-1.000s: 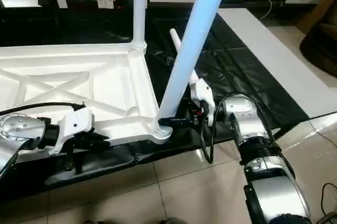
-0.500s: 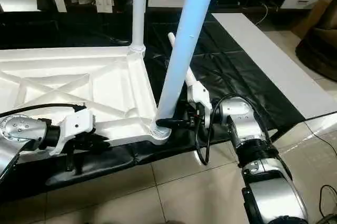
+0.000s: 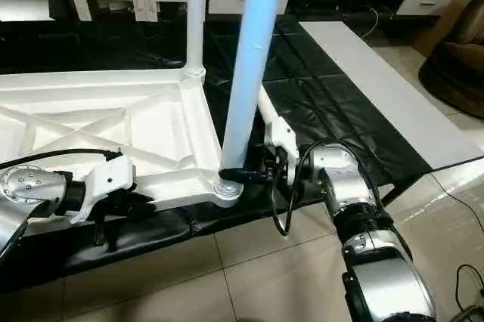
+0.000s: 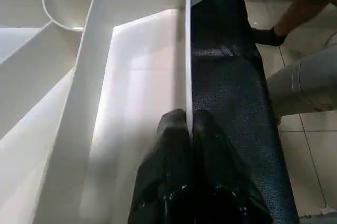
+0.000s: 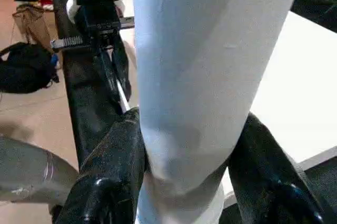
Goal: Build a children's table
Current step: Insert table leg to table base
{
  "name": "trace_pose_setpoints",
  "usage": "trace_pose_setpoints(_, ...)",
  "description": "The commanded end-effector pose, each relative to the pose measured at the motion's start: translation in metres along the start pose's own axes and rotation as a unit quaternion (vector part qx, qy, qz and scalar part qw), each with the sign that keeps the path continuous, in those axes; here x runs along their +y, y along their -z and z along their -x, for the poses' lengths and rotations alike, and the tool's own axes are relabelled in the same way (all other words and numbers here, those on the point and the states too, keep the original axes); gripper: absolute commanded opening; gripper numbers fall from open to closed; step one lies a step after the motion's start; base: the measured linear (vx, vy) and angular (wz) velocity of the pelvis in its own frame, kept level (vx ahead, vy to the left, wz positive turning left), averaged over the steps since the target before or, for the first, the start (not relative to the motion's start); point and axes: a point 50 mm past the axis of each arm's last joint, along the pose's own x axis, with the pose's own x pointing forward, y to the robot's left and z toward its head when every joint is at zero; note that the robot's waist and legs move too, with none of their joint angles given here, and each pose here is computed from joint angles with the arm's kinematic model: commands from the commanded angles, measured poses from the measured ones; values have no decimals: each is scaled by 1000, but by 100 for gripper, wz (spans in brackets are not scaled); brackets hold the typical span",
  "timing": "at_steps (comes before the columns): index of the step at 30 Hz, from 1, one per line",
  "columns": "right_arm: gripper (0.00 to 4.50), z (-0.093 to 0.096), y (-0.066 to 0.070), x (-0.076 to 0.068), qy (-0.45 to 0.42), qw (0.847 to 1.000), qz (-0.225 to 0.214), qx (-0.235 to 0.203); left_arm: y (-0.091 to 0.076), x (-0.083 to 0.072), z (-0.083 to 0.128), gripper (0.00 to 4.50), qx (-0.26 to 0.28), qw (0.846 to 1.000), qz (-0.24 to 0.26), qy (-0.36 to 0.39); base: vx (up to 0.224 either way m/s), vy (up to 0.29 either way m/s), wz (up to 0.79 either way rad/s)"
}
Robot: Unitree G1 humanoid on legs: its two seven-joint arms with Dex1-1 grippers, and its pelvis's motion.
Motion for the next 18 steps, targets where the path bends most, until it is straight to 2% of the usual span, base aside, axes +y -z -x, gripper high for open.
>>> trace_pose_setpoints(1,184,10,63,21,40,985,-139,97,-2,-14,-16,0,-6,999,-6,52,0,0,0)
trace_pose_setpoints(10,184,10,62,22,45,987,-131,81,-2,-13,-16,0,-6,999,-7,49,0,0,0)
trace_pose_setpoints(18,184,10,64,27,29,989,-111,88,-2,-12,-16,0,-4,999,-9,44,0,0,0)
